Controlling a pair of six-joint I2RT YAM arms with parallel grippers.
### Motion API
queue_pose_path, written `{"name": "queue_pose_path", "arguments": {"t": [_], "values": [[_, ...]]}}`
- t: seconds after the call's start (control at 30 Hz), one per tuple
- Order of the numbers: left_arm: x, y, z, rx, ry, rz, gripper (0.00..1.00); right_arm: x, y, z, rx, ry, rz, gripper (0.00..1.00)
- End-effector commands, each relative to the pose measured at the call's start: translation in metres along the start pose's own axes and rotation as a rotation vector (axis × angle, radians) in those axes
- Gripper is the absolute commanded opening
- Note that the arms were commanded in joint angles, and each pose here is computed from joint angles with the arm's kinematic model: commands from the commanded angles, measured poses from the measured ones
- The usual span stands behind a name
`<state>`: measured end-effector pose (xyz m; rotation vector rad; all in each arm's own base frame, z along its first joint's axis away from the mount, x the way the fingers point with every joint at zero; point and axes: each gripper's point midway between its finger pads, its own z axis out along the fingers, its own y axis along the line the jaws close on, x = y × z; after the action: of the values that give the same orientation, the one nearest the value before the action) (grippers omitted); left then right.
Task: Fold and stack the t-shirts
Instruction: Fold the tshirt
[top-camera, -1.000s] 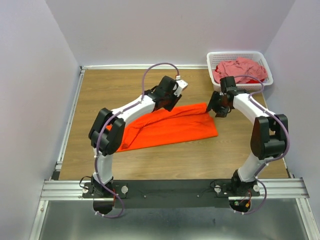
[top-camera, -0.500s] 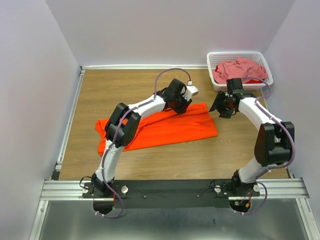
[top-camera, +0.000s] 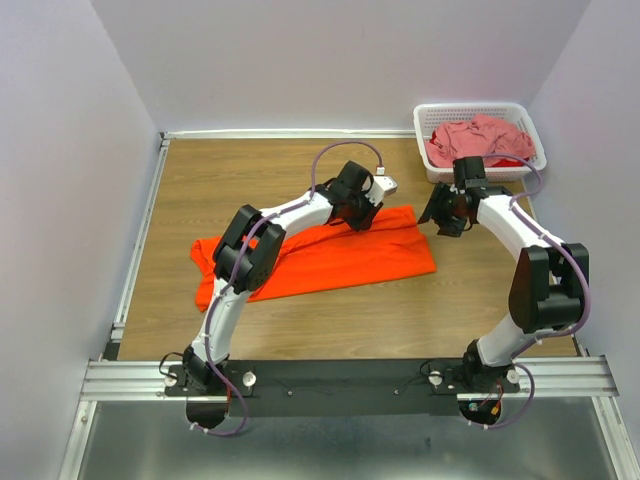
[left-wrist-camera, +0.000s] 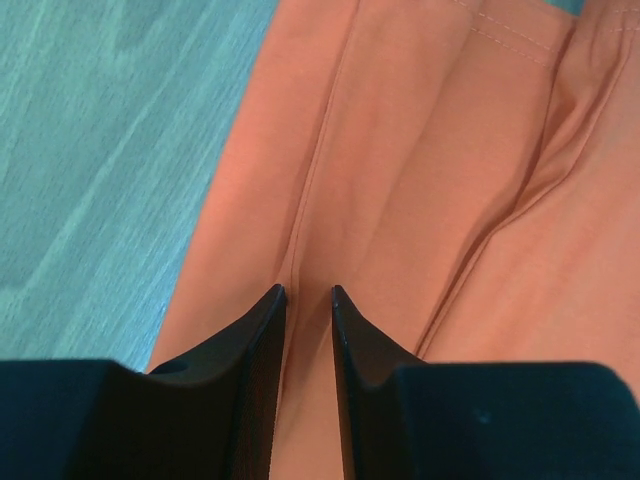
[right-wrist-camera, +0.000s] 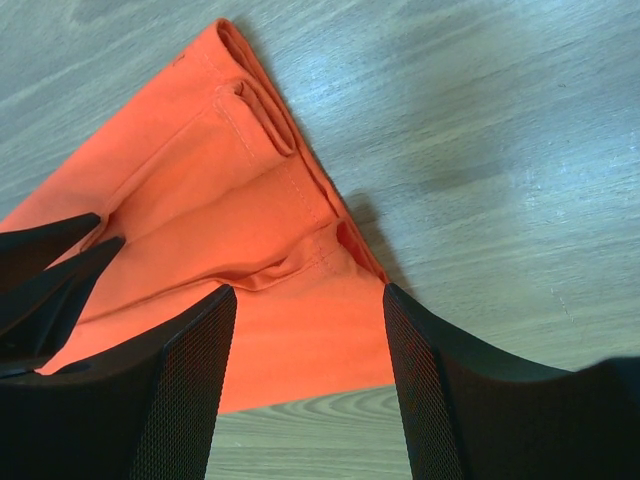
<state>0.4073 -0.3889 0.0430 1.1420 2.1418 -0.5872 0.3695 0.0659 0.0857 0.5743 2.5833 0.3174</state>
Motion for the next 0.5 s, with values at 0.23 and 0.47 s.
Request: {"name": "queue_pose_path", "arguments": {"t": [0.23, 0.47], "values": [[-0.0086, 0.0144, 0.0058, -0.083, -0.009, 0.016, 0.33, -0.0026, 0.0024, -0.0068, -0.032, -0.019, -0.015, 0.69], [-0.0097, 0.0075, 0.0034, -0.048, -0.014, 0.021, 0.11, -0.0024, 0.0037, -0.0058, -0.040, -0.013, -0.013, 0.69]]}}
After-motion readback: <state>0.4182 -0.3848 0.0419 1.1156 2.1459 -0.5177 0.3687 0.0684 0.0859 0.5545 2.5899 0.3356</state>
